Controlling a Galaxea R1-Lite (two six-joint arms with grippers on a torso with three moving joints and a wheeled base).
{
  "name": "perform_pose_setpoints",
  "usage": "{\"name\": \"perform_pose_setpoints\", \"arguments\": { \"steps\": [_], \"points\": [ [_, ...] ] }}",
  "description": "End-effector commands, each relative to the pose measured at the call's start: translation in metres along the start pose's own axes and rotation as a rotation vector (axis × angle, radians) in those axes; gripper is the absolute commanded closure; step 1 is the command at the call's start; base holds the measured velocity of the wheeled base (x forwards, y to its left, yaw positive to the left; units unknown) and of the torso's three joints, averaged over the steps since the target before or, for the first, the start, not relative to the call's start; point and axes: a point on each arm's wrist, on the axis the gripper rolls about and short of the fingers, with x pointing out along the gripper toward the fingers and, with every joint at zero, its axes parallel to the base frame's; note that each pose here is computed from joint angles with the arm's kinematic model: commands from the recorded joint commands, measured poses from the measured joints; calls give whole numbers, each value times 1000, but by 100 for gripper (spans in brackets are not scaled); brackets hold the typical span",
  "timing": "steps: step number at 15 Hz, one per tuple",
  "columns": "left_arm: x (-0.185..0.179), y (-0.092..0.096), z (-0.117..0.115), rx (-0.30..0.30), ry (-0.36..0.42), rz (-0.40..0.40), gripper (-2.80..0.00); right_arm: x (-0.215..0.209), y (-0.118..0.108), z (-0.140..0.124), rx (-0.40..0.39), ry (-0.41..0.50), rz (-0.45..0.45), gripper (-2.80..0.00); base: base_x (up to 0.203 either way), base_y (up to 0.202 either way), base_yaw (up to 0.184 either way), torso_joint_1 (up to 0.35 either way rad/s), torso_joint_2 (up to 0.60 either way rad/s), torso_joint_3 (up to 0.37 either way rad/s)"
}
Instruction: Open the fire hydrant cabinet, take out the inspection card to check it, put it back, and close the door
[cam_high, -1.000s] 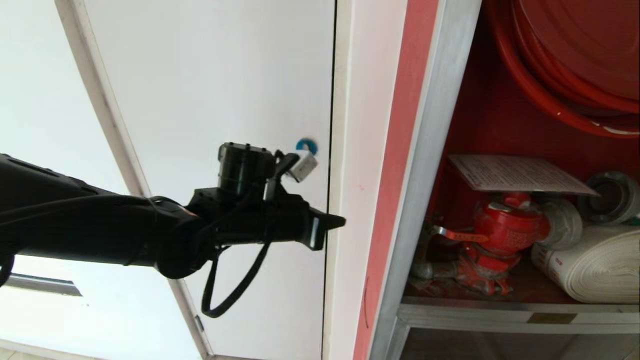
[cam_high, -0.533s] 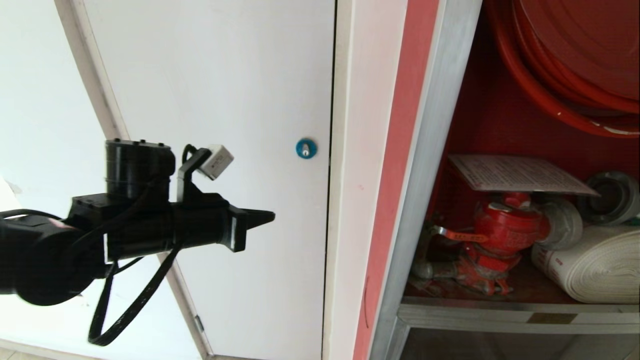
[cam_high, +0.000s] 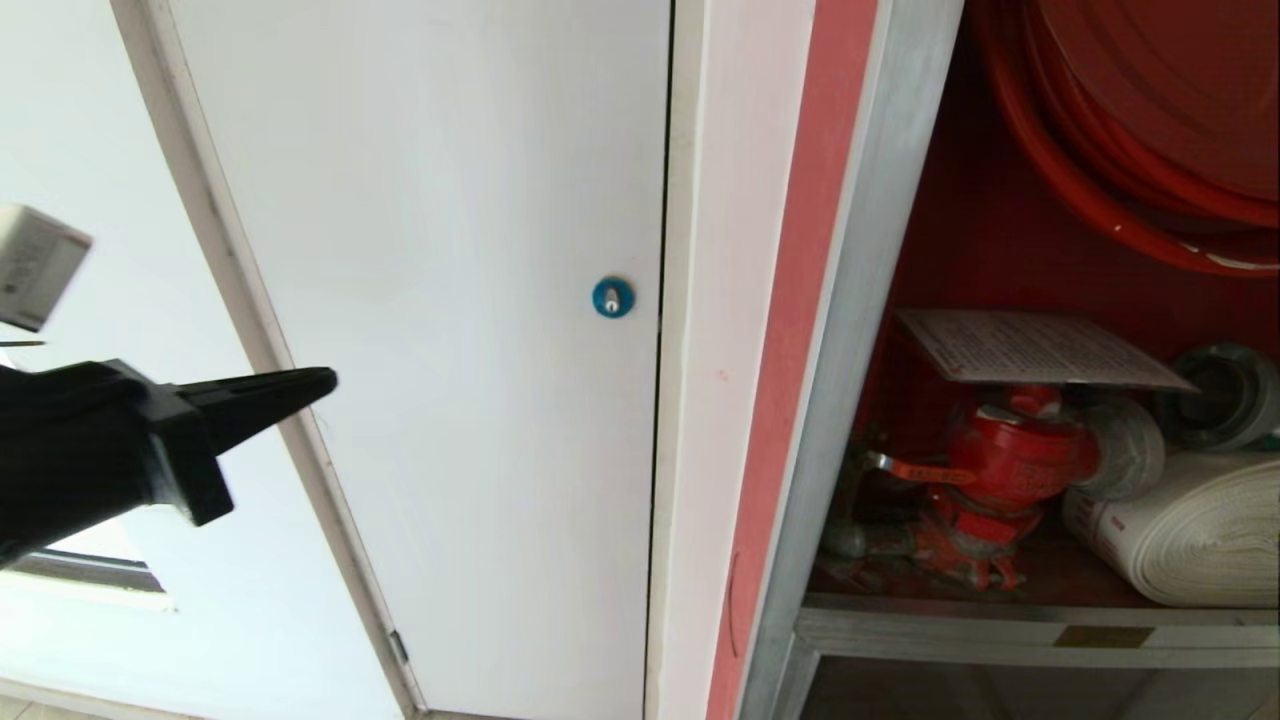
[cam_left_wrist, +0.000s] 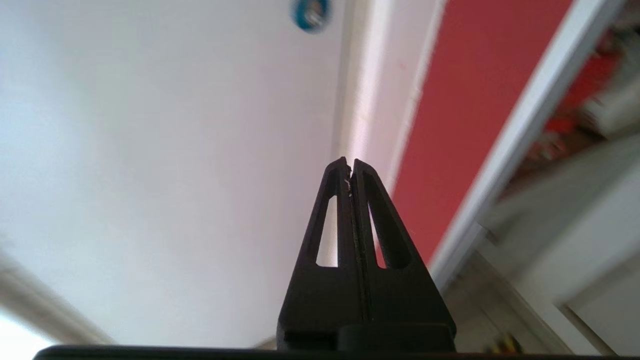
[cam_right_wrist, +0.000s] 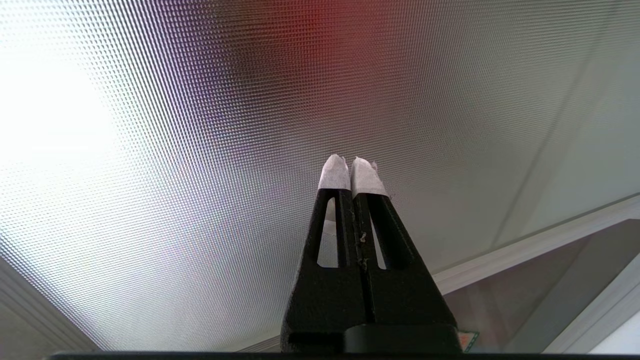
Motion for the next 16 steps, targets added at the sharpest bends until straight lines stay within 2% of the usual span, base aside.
{"name": "perform_pose_setpoints", "arguments": {
  "steps": [1,3,6,8,10,12,16],
  "points": [
    [-51,-12,15,56,-127,122,0,0,0,0,0,3,1,0,0,0,0,0,0,0],
    [-87,-23,19,127,-181,273,0,0,0,0,0,2,0,0,0,0,0,0,0,0],
    [-126,-46,14,193,-228,347,0,0,0,0,0,2,0,0,0,0,0,0,0,0],
    [-142,-58,5,197,-223,339,0,0,0,0,0,3,0,0,0,0,0,0,0,0],
    [-163,-72,-13,199,-231,294,0,0,0,0,0,2,0,0,0,0,0,0,0,0],
    [-175,-77,-31,183,-216,246,0,0,0,0,0,2,0,0,0,0,0,0,0,0],
    [-186,-82,-68,178,-210,277,0,0,0,0,0,3,1,0,0,0,0,0,0,0]
  ]
}}
